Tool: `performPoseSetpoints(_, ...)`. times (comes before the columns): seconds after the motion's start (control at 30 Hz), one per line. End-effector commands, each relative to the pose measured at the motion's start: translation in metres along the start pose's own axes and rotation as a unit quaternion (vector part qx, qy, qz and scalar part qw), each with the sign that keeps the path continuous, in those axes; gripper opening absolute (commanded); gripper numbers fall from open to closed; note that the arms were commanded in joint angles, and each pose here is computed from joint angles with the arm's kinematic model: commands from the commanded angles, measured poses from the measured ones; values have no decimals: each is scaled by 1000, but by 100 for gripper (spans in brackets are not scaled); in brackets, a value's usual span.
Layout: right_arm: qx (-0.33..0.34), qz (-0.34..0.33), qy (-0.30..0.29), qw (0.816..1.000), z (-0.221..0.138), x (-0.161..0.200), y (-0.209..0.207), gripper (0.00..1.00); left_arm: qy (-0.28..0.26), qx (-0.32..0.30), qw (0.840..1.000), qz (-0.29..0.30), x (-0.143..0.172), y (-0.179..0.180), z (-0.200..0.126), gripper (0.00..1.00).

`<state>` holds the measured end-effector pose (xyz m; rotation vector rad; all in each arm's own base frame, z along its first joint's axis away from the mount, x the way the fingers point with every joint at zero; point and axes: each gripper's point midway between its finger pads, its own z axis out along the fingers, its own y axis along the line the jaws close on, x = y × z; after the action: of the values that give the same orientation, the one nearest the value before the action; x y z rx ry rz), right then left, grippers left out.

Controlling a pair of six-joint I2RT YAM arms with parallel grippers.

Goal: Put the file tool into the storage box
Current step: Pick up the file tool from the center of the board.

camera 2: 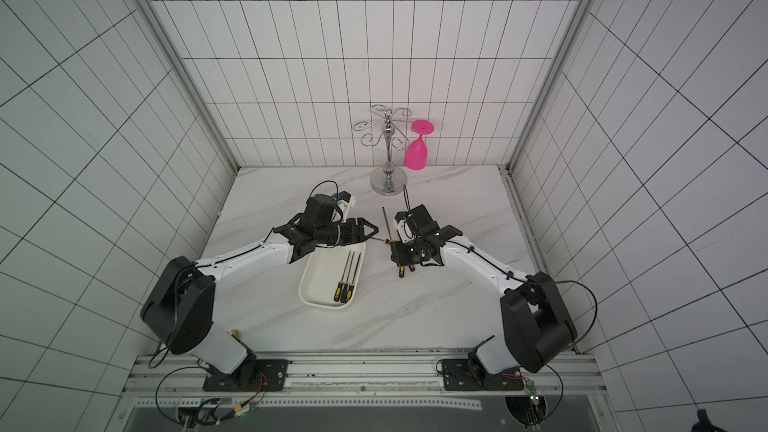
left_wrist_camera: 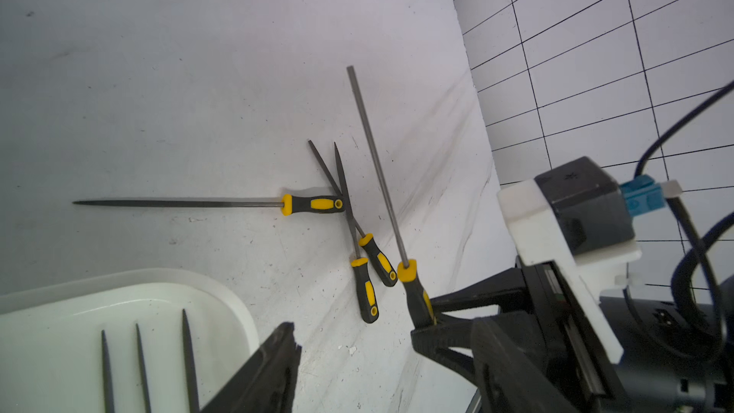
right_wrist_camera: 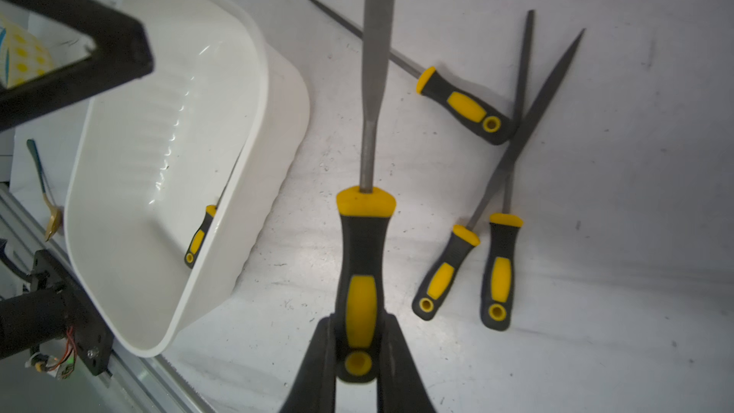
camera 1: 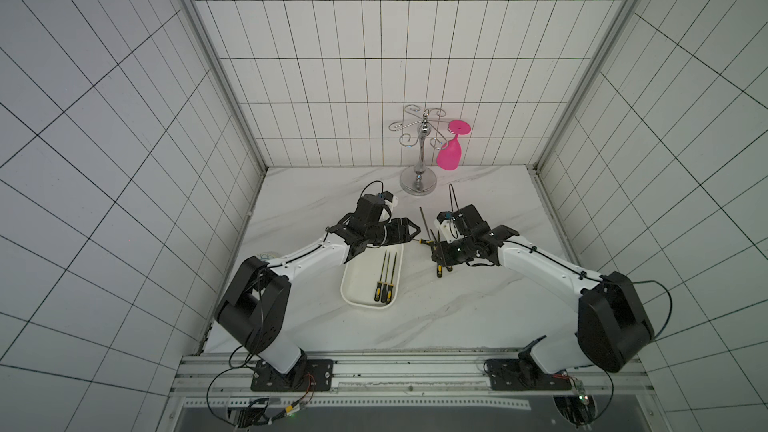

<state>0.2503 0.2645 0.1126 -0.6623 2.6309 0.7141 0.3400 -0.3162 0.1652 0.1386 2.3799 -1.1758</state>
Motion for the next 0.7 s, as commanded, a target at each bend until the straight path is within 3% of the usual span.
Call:
performPoseSetpoints(0.0,-42,-56,-21,997,-12,-20,33,0,-8,28,1000,-4,-11,-9,11,71)
performPoseSetpoints(0.17,-46,-78,-26,996,-20,-22,45,0,-3,33,999,-17,-13,-5,24,69)
performPoseSetpoints(0.2,-45,-79,-28,996,-21,-23,45,0,-3,34,999,-20,-13,-5,26,60)
performPoseSetpoints(0.3,-42,-79,-29,996,-22,-23,44,0,-6,38,999,-25,-15,-6,28,3)
performPoseSetpoints(0.53,-32,-78,-28,996,-21,-24,41,0,-2,34,999,-16,-10,-5,20,0)
performPoseSetpoints(0.67,-11,-72,-38,997,-23,-30,35,27,-5,23,1000,-2,-10,-7,4,0)
